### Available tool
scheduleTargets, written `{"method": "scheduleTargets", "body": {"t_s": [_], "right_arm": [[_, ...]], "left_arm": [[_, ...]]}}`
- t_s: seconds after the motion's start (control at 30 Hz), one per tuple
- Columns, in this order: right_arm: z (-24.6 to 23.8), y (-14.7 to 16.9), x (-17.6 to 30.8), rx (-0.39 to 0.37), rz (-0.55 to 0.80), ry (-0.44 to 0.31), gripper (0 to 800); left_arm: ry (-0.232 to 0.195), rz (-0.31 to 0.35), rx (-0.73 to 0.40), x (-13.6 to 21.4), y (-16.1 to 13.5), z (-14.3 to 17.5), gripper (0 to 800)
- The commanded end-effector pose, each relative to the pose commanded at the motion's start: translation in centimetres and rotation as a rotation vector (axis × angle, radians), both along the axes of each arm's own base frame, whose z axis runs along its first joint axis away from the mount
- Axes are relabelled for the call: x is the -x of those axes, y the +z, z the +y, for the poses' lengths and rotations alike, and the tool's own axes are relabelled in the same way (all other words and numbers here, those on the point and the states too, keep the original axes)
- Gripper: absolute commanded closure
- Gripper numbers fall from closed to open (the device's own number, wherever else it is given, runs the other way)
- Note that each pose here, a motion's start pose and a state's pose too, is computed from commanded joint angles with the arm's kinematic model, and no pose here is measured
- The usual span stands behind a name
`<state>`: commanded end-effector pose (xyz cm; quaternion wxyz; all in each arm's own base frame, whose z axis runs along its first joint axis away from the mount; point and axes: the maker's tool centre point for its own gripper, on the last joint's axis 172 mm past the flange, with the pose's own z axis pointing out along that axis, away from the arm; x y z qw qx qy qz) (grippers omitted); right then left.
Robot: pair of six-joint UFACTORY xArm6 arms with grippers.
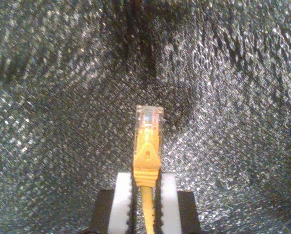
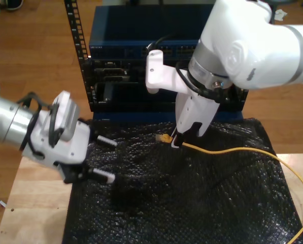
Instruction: Grab the cable and plug it in
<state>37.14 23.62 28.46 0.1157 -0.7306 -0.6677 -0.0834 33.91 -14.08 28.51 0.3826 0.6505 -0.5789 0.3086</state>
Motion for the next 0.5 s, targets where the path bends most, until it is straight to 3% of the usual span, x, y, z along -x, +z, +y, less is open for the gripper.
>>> {"method": "scheduleTargets", "body": {"t_s": [0.27,0.5], "right_arm": [[0.5,0.7,0.2,-0.032,0.004,-0.01,794],[1.8,1.4,0.9,-0.102,0.025,0.008,794]], "left_arm": [[-0.004,-0.029,0.047,-1.1,1.3,-3.1,0],[-0.01,-0.035,0.05,-1.7,1.5,-3.3,0]]}}
